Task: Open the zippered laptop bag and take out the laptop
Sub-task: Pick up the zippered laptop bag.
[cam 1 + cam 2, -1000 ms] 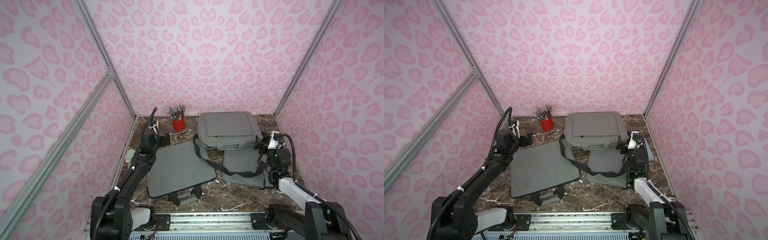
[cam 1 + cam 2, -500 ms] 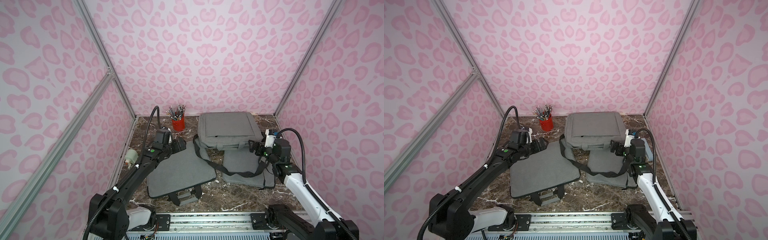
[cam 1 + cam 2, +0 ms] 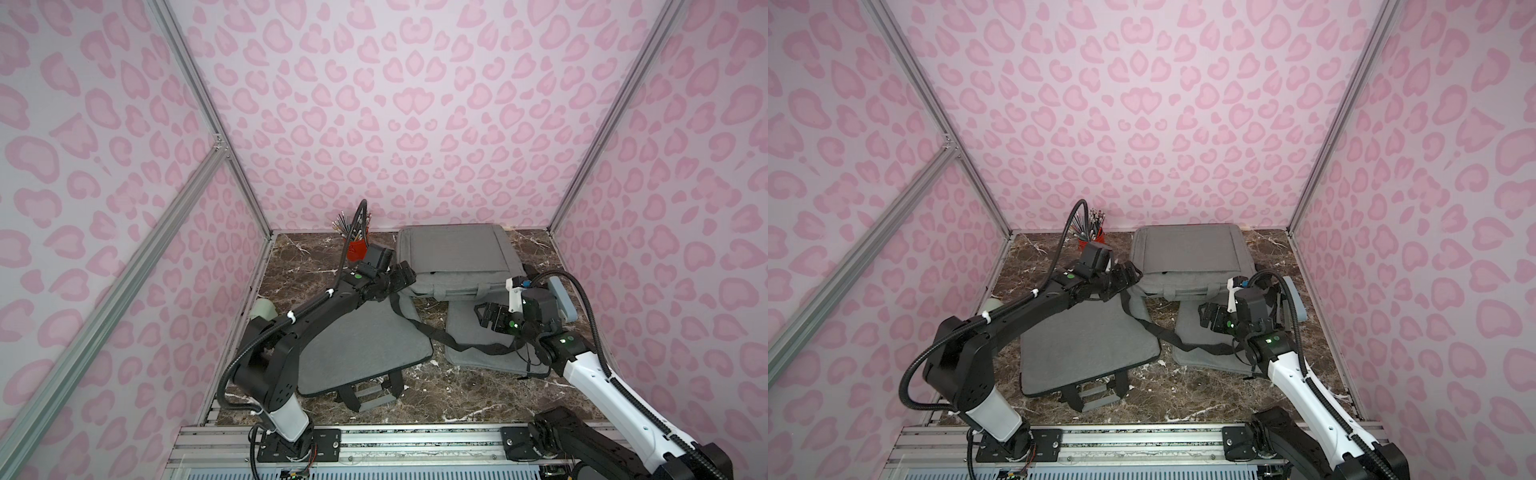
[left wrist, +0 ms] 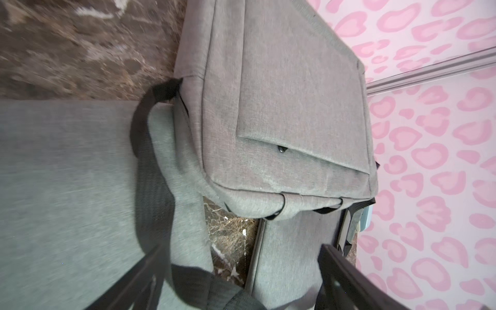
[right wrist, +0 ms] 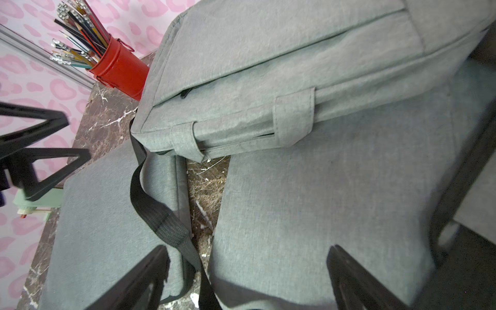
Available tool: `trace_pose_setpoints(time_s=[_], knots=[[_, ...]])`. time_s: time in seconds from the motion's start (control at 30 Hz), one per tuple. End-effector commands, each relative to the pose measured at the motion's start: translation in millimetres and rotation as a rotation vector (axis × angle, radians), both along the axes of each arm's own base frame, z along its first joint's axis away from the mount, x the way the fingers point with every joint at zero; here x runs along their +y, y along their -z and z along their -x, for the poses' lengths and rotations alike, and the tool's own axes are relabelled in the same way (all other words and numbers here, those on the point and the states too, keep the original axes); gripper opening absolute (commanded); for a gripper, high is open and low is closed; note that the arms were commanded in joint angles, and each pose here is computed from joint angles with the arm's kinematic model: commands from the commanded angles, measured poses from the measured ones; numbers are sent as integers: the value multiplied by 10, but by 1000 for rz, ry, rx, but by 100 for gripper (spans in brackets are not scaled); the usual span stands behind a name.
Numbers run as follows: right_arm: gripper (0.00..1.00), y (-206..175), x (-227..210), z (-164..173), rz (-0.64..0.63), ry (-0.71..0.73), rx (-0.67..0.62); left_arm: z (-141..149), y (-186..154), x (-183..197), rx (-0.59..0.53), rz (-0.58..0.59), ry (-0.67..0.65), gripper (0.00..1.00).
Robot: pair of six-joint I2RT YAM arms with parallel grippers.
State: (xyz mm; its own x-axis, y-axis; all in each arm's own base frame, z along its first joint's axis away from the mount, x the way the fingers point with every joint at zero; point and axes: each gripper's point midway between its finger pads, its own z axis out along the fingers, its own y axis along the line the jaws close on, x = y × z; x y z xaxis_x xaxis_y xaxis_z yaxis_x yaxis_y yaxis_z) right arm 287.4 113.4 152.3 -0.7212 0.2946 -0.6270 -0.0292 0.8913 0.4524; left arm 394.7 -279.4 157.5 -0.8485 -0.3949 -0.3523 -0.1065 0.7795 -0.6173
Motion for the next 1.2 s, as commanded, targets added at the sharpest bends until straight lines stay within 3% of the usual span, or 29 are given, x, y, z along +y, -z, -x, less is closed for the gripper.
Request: trace_pose_setpoints(time_s=[0.0, 0.27, 0.33, 0.6, 0.8, 0.87, 1.17], knots=[[95, 90, 23, 79, -12, 55, 57, -94, 101, -118, 31, 5, -17, 88], [95, 254, 131, 343, 20, 60, 124, -292, 354, -317, 66, 30, -27, 75], [95, 308, 125, 421, 28, 59, 138, -377, 289, -390, 49, 50, -21, 68], [94, 483, 66, 670, 66, 56, 189, -432, 443, -540, 83, 65, 20, 38], [91, 527, 77, 795, 111, 18, 200, -473, 344, -605, 64, 91, 42, 6], [88, 491, 67, 789, 142, 2, 171, -499, 232, -619, 46, 92, 50, 2], [78, 395, 180, 659, 171, -58, 59, -605, -391, -600, -59, 85, 65, 1]])
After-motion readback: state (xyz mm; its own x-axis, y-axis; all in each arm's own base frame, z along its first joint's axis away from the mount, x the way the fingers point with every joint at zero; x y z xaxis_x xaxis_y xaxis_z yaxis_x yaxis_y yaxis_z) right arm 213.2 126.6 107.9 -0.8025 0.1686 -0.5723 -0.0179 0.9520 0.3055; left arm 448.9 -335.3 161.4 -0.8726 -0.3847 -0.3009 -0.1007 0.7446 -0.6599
